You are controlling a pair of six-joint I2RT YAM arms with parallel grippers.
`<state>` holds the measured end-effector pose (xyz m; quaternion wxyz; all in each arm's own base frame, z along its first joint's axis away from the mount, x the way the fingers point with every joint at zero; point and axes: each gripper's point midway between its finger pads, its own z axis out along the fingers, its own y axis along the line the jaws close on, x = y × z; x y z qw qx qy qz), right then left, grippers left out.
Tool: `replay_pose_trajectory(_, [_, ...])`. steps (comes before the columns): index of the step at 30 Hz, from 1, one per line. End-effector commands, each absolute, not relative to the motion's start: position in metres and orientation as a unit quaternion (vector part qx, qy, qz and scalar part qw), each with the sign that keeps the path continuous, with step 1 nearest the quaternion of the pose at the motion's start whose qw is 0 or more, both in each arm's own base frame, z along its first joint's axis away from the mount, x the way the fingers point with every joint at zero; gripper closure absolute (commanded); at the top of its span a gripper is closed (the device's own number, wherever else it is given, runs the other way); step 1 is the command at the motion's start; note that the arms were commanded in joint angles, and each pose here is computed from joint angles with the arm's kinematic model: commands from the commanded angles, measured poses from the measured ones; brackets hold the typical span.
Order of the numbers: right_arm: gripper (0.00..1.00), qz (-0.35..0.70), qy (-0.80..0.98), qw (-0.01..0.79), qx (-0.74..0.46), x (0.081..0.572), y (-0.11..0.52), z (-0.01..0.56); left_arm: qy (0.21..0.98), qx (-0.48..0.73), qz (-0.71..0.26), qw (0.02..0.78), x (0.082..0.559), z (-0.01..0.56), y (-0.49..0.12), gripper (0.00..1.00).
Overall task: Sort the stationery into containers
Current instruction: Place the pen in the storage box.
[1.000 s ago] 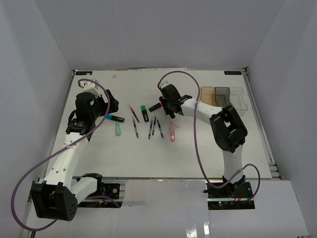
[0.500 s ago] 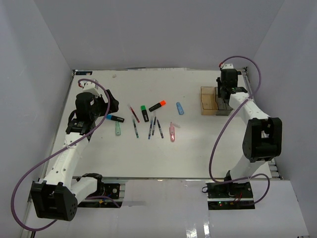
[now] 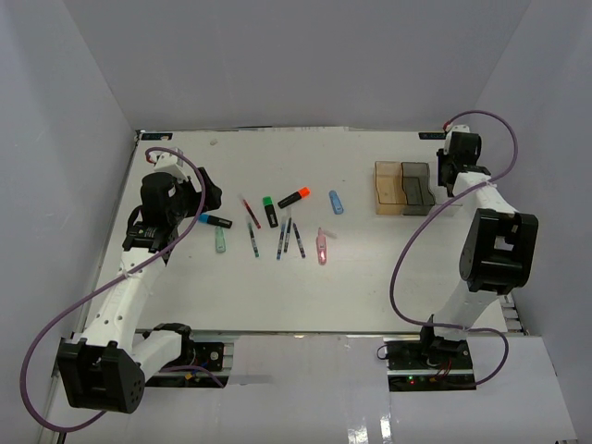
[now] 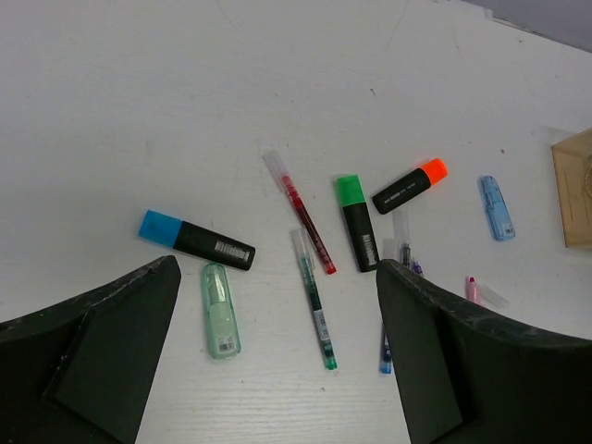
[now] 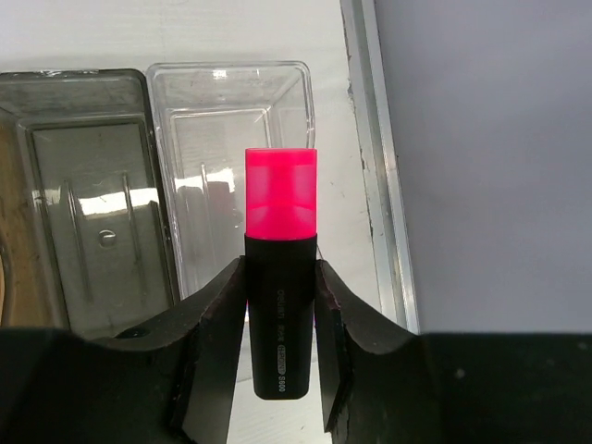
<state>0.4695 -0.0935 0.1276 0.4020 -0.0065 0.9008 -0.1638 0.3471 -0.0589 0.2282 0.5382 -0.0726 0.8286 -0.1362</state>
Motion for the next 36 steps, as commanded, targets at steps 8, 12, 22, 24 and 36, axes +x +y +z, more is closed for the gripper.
replay_pose_trajectory(8, [0.53, -0.127, 0.906, 0.403, -0.012, 0.489, -0.088, 0.098, 0.823, -0.067, -0.138, 0.547, 0.345, 0.234, -0.058, 0.02])
replay_pose_trajectory(12, [0.44, -0.125, 0.906, 0.405, -0.010, 0.490, -0.087, 0.100, 0.824, -0.066, -0.140, 0.546, 0.345, 0.233, -0.059, 0.02])
replay_pose_trajectory(22, [0.22, -0.030, 0.865, 0.501, -0.011, 0.495, -0.012, 0.189, 0.827, -0.075, -0.137, 0.540, 0.347, 0.228, -0.057, 0.02])
replay_pose_trajectory(24, [0.19, -0.018, 0.864, 0.502, -0.027, 0.494, 0.020, 0.199, 0.828, -0.077, -0.136, 0.539, 0.347, 0.227, -0.057, 0.02])
replay_pose_trajectory(36, [0.16, 0.111, 0.874, 0.459, -0.114, 0.462, 0.275, 0.183, 0.834, -0.083, -0.138, 0.527, 0.349, 0.219, -0.058, 0.02])
